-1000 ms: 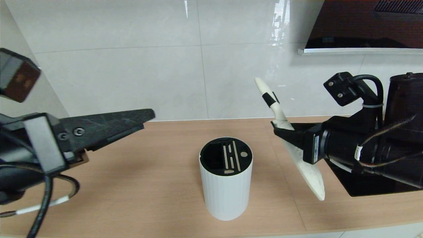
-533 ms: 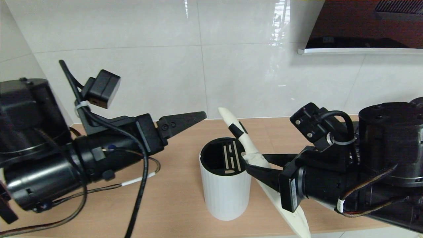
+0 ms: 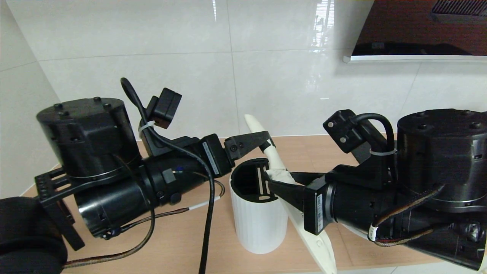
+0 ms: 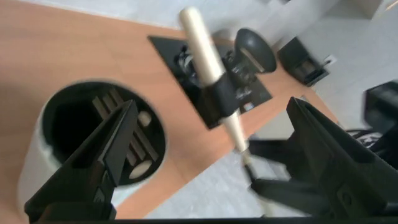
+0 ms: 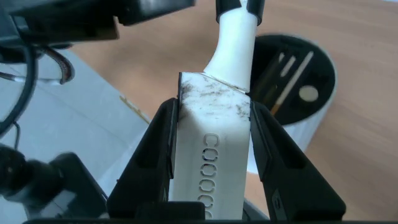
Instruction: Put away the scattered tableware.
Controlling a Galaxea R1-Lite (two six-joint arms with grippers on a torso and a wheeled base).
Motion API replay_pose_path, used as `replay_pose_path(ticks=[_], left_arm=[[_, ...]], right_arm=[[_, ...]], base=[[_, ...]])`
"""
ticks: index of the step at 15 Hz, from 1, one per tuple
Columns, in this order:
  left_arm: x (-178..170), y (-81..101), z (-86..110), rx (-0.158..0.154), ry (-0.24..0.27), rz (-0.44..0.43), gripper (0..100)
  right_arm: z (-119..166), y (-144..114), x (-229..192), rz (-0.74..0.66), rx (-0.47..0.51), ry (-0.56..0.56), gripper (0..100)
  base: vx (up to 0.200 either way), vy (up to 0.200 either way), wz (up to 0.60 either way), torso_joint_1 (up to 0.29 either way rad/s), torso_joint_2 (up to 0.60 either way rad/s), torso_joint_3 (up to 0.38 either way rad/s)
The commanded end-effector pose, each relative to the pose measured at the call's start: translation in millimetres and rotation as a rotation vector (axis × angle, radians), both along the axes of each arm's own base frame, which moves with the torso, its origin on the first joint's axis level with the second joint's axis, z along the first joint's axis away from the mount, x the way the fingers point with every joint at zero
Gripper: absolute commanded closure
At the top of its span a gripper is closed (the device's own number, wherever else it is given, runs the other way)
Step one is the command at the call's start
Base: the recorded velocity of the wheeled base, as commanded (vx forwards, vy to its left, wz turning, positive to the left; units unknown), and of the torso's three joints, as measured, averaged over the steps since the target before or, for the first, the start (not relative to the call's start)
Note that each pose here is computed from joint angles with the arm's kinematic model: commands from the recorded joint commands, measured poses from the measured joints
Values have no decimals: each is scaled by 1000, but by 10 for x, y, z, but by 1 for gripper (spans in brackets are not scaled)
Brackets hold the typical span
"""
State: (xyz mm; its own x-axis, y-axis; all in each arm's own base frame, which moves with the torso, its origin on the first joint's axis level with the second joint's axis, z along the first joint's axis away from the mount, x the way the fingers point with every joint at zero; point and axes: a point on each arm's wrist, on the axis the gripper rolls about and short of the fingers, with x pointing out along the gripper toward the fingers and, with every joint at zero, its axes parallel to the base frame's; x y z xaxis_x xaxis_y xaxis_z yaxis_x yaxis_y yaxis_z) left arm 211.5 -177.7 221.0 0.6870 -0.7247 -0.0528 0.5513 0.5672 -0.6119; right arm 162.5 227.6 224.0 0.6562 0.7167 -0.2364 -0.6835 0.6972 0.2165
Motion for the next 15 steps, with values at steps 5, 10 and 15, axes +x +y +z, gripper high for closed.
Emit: replay_pose_path(ticks=[5,10,15], left_arm=[[162,-180,-124,25,25,-7,0],[177,-234,-154,20,24,-13,0],[214,-260,-188,25,32,8,0]], right_arm=[[-135,112,30,-15,-43,20,100],[-130,138,-22,5,-40,20,100],[-107,140,-15,-16,-20,-2,100]], base=[[0,0,0,0,0,0],[0,0,0,0,0,0],[0,0,0,0,0,0]])
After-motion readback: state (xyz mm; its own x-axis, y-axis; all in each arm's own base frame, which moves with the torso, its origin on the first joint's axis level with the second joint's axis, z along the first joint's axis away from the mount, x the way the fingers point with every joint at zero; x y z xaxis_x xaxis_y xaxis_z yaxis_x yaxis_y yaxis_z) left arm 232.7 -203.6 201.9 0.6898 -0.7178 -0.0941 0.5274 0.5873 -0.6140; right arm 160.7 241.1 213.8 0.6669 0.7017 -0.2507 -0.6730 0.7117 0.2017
